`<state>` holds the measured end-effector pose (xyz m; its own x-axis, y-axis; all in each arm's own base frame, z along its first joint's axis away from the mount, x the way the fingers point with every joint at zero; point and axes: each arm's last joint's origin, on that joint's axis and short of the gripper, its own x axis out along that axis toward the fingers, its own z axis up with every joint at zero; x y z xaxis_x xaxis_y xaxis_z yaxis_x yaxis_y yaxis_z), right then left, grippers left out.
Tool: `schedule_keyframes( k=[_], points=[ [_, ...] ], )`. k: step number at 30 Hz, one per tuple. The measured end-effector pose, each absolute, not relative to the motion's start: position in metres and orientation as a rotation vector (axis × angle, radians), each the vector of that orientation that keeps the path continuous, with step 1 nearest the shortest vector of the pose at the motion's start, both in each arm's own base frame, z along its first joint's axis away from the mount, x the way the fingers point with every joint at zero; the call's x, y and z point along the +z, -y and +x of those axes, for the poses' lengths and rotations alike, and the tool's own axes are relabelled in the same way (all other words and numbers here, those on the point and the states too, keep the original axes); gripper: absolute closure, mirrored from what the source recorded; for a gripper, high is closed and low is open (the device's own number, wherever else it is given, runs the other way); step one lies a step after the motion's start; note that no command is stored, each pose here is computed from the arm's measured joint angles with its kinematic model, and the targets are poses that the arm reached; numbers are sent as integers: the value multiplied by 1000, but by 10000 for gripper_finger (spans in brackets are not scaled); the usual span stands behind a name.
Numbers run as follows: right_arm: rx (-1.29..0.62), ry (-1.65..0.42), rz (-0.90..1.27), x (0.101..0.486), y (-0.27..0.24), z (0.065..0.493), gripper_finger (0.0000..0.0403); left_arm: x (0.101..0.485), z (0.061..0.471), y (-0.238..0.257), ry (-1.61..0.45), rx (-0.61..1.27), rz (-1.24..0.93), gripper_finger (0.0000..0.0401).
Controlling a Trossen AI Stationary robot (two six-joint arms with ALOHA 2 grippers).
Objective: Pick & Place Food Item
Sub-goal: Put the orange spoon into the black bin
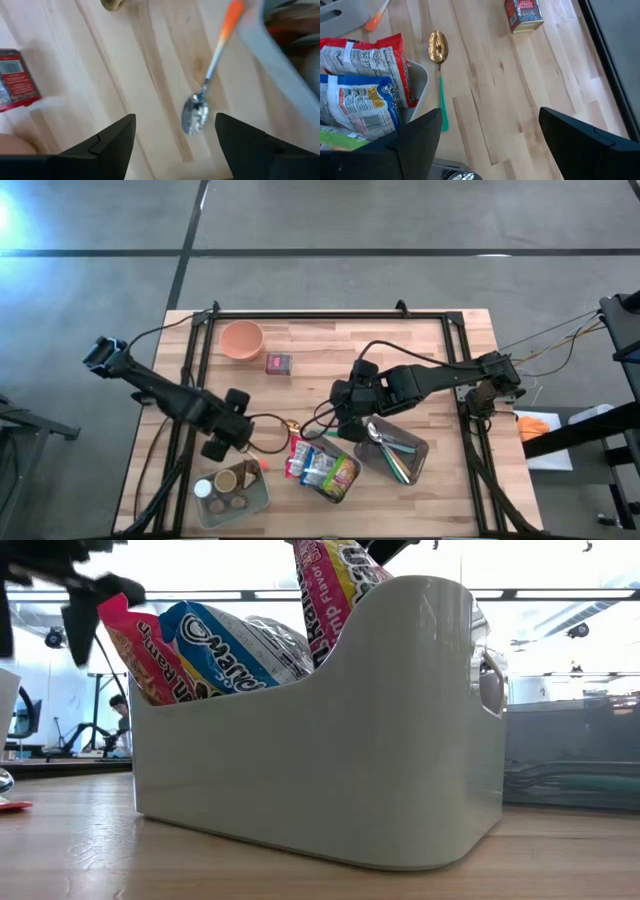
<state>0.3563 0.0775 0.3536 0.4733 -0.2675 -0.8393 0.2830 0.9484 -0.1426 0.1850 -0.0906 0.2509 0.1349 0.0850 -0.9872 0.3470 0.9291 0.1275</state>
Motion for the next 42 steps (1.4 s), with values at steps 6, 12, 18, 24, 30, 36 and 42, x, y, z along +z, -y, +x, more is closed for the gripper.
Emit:
schedule_keyframes(
  k=[6, 12, 18, 24, 30, 36, 42],
  points=[
    [-356, -1019, 51, 354, -78, 356, 71, 220, 183, 81, -1467, -267, 309, 128],
    [-357, -1018, 52, 354, -78, 356, 71, 206, 185, 85, -1402, -390, 315, 128],
    [-352, -1021, 53, 354, -78, 356, 71, 192, 183, 85, -1373, -466, 380, 128],
    [-332, -1032, 58, 353, -78, 356, 71, 187, 186, 88, -1311, -538, 375, 128],
    [-310, -1045, 67, 353, -79, 356, 71, 178, 191, 91, -1274, -500, 234, 128],
    [-301, -1051, 50, 353, -79, 355, 71, 160, 193, 95, -1358, -435, 170, 128],
    [-290, -1055, 32, 353, -79, 355, 71, 154, 201, 101, -1333, -474, 203, 128]
  ],
)
